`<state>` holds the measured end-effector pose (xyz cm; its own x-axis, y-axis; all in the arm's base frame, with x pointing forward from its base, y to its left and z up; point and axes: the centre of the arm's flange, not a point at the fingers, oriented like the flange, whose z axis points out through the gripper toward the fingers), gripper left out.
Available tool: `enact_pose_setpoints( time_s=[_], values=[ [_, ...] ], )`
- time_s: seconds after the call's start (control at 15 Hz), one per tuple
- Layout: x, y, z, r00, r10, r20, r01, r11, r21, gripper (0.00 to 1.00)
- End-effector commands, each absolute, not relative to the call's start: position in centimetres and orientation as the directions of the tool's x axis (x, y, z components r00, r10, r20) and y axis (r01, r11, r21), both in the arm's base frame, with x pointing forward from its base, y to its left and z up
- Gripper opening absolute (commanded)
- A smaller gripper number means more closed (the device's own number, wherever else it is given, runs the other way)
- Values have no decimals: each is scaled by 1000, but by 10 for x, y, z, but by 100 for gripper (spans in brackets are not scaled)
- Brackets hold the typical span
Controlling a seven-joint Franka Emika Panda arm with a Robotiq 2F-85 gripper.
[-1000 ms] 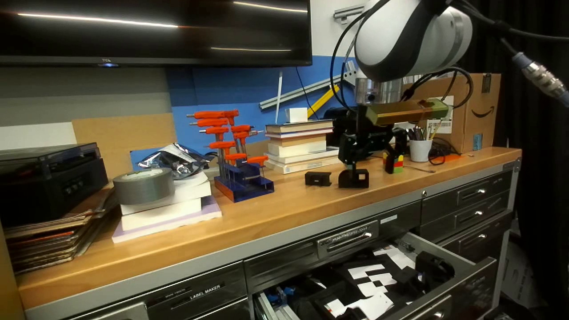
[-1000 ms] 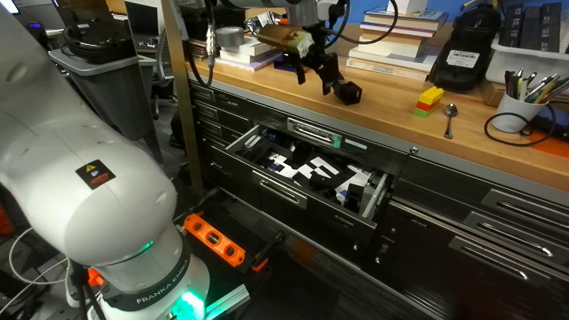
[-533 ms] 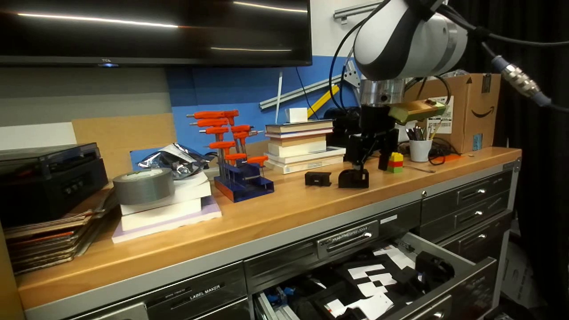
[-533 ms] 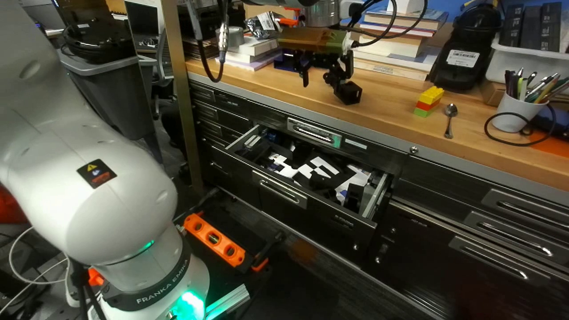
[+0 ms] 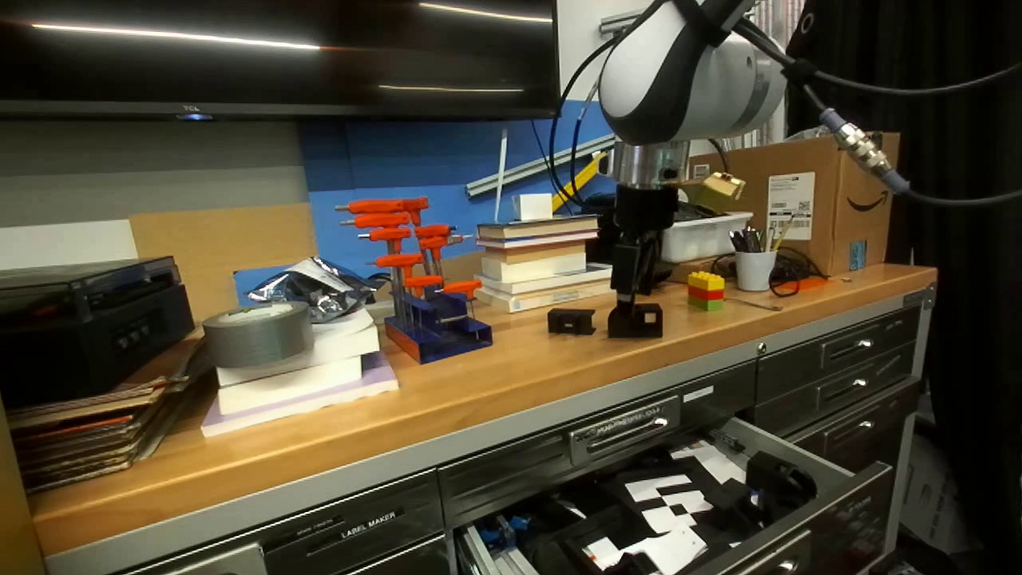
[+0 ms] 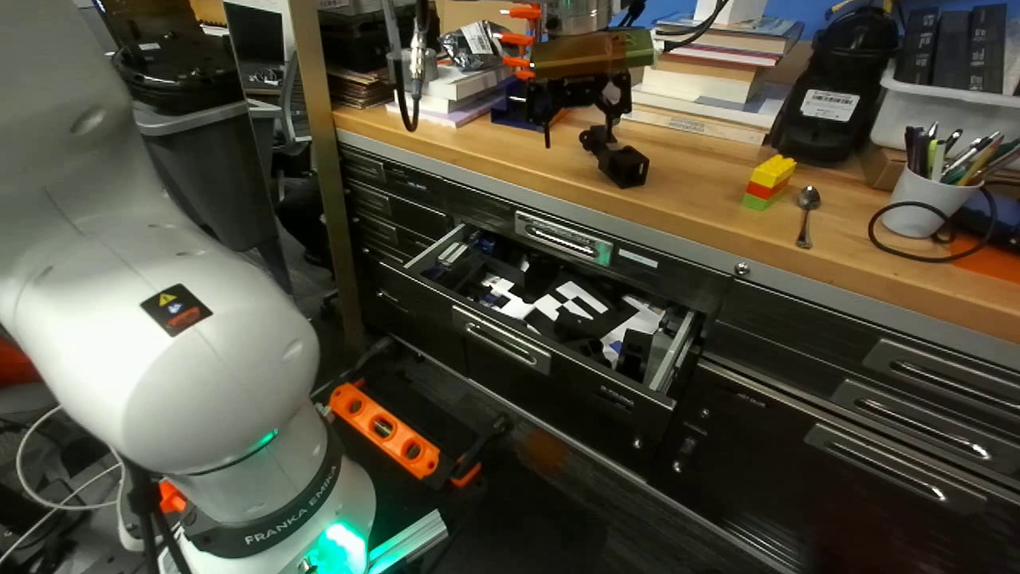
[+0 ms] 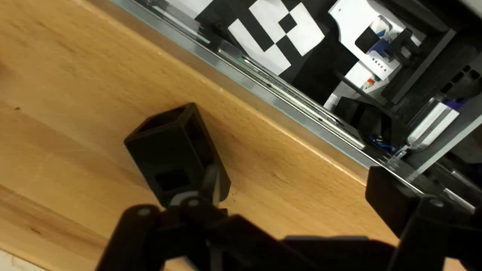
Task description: Put the blue objects into the drawer then close the drawer.
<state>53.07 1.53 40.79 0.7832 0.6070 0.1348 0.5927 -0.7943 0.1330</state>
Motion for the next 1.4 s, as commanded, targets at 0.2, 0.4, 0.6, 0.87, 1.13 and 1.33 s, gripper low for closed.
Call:
enact_pose_setpoints(
  time_s=[0.2,0.4,0.6,0.87,1.13,1.33],
  values=[
    [549,-8,399,536,844,30,822,-530,208,100],
    [553,-23,391,440,898,-22,875,-423,236,100],
    [562,-36,393,422,906,-4,875,-407,263,100],
    [581,-50,393,452,892,36,843,-439,311,100],
    [605,-61,376,475,878,65,844,-475,249,100],
    [625,-71,356,505,858,97,838,-514,183,100]
  ],
)
